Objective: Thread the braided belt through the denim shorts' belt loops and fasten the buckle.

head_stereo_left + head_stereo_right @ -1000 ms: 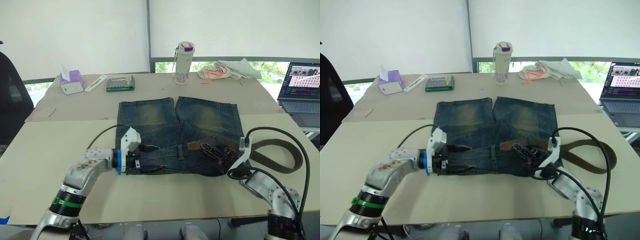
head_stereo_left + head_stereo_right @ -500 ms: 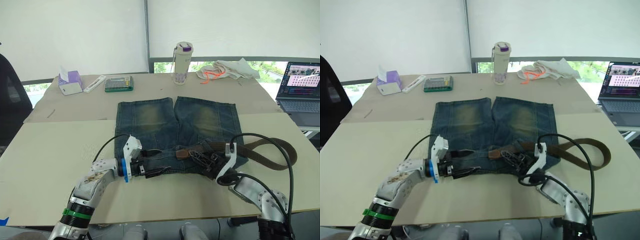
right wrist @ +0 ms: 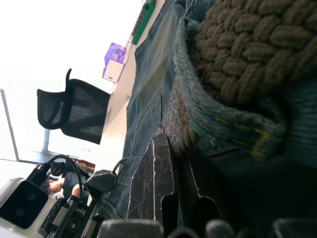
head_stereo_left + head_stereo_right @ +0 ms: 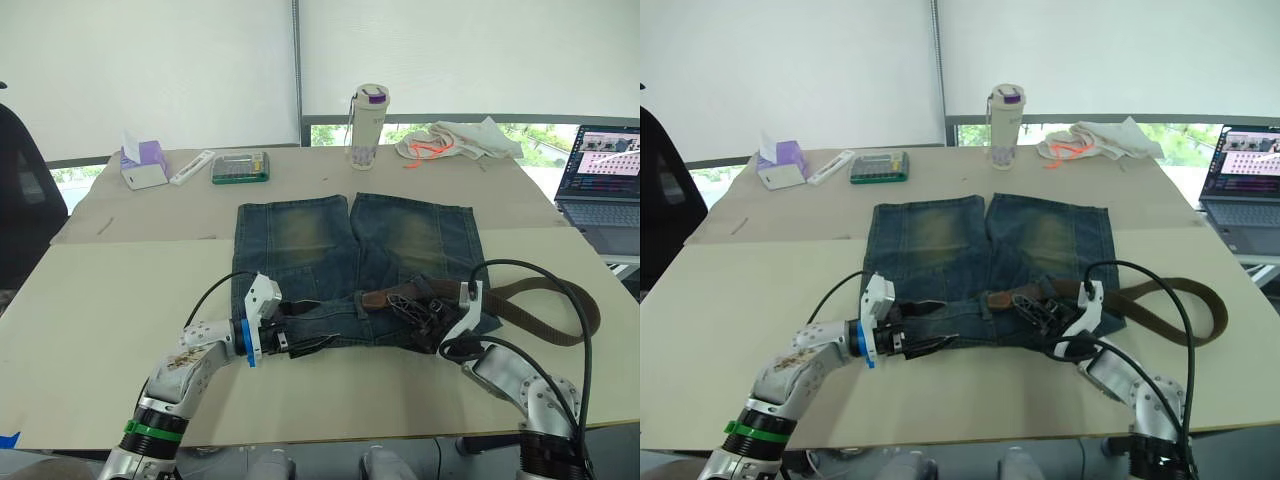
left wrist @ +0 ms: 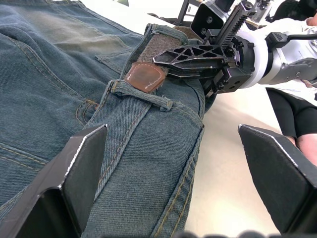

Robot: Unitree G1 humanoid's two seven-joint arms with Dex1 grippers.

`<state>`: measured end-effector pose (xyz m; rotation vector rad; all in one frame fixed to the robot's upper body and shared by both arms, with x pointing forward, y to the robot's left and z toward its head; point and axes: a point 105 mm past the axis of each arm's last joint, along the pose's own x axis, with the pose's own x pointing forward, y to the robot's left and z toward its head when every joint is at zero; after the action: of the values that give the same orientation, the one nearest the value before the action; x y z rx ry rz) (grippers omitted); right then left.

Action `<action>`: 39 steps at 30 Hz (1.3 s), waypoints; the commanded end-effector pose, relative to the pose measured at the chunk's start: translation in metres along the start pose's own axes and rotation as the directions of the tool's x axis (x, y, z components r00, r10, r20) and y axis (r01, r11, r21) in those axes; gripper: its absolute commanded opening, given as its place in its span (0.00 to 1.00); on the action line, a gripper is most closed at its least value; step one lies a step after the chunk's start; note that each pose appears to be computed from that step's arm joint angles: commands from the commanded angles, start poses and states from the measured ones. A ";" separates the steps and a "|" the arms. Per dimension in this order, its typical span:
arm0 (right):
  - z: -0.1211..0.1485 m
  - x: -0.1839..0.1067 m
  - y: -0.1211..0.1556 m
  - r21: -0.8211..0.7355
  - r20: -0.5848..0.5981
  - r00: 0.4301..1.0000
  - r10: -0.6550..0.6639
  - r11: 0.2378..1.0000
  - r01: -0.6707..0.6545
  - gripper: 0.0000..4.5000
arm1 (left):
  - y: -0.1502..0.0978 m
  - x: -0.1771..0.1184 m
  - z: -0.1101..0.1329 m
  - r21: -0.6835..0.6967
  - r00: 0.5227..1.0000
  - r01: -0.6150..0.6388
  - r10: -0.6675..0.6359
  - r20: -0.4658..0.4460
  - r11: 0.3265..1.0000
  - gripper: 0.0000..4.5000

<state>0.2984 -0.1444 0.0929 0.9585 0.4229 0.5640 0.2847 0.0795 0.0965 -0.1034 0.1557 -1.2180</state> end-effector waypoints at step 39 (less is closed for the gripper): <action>-0.017 0.015 0.039 -0.081 -0.152 0.985 0.077 0.993 -0.090 0.00 | 0.002 0.015 0.013 0.053 0.998 -0.022 0.018 0.061 0.998 0.99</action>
<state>0.2912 -0.1168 0.0995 0.8556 0.5263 0.6608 0.2937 0.0703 0.0982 -0.1116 0.1151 -1.1844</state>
